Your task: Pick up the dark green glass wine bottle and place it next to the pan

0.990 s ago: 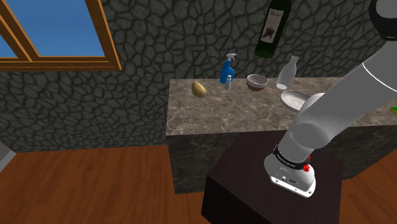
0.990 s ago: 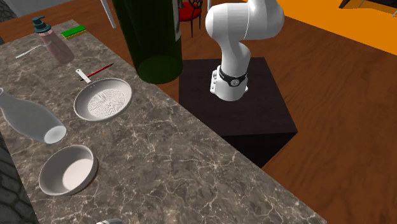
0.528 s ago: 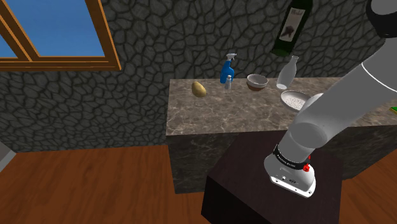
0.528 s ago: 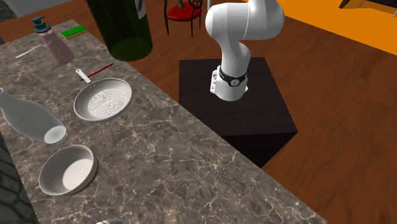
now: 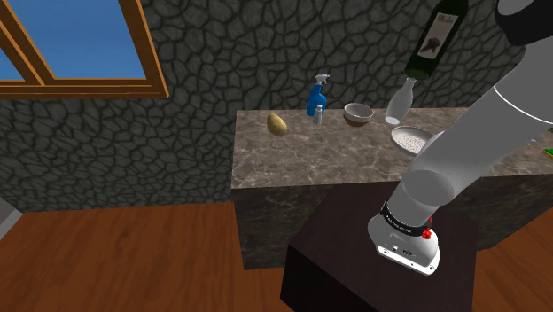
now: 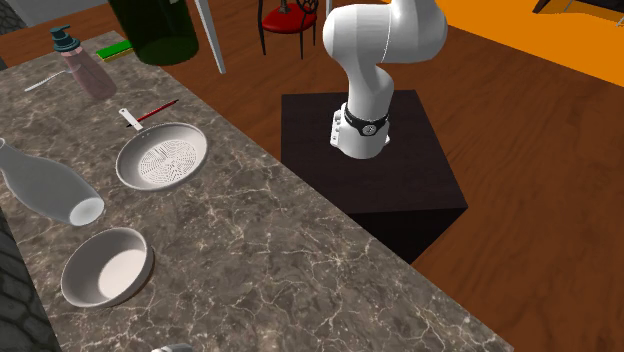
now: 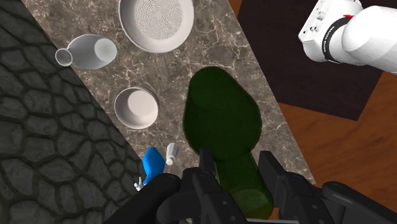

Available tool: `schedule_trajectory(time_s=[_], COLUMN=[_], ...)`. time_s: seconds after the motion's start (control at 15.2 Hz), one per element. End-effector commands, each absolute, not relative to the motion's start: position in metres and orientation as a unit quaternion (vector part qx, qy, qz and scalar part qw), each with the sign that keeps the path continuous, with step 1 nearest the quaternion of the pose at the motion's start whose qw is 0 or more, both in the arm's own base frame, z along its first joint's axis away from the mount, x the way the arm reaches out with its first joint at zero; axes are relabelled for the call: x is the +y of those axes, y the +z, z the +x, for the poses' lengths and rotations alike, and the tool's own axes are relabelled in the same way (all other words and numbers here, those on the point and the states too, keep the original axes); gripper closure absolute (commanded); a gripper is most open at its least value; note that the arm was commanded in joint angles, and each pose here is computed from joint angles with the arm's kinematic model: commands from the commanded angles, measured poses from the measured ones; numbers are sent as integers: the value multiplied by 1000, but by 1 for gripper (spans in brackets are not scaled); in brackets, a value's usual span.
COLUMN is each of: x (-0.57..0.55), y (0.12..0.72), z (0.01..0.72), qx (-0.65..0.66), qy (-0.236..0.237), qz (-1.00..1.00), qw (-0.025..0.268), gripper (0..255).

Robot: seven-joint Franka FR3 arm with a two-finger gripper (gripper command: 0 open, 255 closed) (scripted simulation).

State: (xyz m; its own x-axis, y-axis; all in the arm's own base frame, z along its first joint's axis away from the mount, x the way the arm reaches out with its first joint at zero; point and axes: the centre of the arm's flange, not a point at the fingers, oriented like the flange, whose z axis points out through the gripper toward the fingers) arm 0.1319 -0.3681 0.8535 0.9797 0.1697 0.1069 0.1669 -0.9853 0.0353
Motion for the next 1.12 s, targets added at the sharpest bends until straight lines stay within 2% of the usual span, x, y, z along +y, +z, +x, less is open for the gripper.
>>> schedule_trajectory(time_s=[0.0,1.06], x=[-375,-375], y=[850,765], z=[125,125], qx=[86,86], qy=[55,55], qz=[995,995], qw=[14,14], gripper=[255,255])
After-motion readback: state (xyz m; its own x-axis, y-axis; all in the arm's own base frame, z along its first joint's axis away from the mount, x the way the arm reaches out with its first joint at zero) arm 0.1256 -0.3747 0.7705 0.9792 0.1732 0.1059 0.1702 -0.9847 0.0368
